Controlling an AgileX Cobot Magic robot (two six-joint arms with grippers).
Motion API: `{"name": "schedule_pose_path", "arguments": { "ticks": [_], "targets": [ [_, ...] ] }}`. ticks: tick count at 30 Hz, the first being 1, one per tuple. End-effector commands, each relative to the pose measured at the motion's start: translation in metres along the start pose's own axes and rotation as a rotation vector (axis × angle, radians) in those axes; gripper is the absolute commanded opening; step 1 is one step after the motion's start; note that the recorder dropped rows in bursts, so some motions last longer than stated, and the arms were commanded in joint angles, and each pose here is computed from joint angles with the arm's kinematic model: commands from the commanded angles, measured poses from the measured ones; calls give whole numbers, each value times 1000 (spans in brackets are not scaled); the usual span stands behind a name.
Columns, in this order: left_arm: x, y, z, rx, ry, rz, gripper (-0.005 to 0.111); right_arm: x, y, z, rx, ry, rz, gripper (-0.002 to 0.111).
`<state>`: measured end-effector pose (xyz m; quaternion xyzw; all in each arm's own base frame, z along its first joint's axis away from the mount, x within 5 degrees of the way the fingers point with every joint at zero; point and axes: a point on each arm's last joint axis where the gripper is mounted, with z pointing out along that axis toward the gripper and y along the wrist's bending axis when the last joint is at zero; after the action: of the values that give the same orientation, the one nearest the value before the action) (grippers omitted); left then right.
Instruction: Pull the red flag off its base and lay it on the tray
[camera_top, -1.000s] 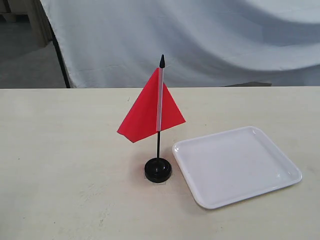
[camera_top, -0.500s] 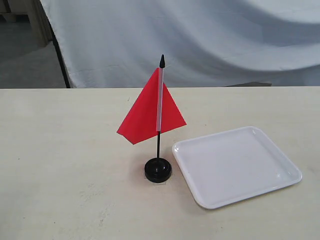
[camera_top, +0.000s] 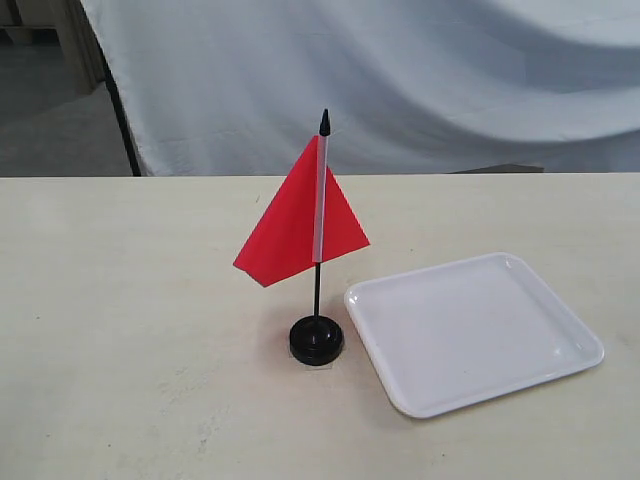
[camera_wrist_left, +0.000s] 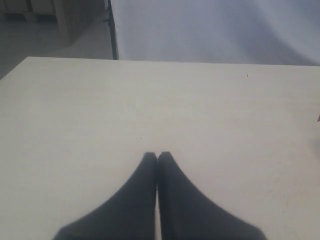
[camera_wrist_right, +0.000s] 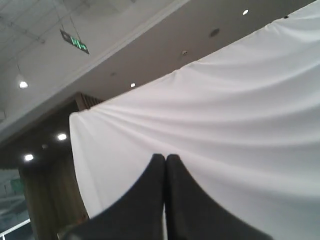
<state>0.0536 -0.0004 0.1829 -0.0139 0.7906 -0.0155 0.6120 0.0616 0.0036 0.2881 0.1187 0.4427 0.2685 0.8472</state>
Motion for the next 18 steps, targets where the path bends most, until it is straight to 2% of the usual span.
{"name": "schedule_pose_path", "arguments": {
  "ticks": [1, 5, 7, 9, 13, 18],
  "targets": [
    [1, 0, 0, 9, 2, 4, 0, 13, -2, 39, -8, 152, -100, -1],
    [1, 0, 0, 9, 2, 4, 0, 48, -13, 74, -84, 327, -157, -1],
    [1, 0, 0, 9, 2, 4, 0, 72, -20, 85, -149, 420, -161, -1],
    [1, 0, 0, 9, 2, 4, 0, 101, -33, 95, -162, 548, -156, -1],
    [1, 0, 0, 9, 2, 4, 0, 158, -63, 103, -175, 784, -170, -1],
    [1, 0, 0, 9, 2, 4, 0, 222, -73, 108, -297, 955, -145, -1]
  ]
}}
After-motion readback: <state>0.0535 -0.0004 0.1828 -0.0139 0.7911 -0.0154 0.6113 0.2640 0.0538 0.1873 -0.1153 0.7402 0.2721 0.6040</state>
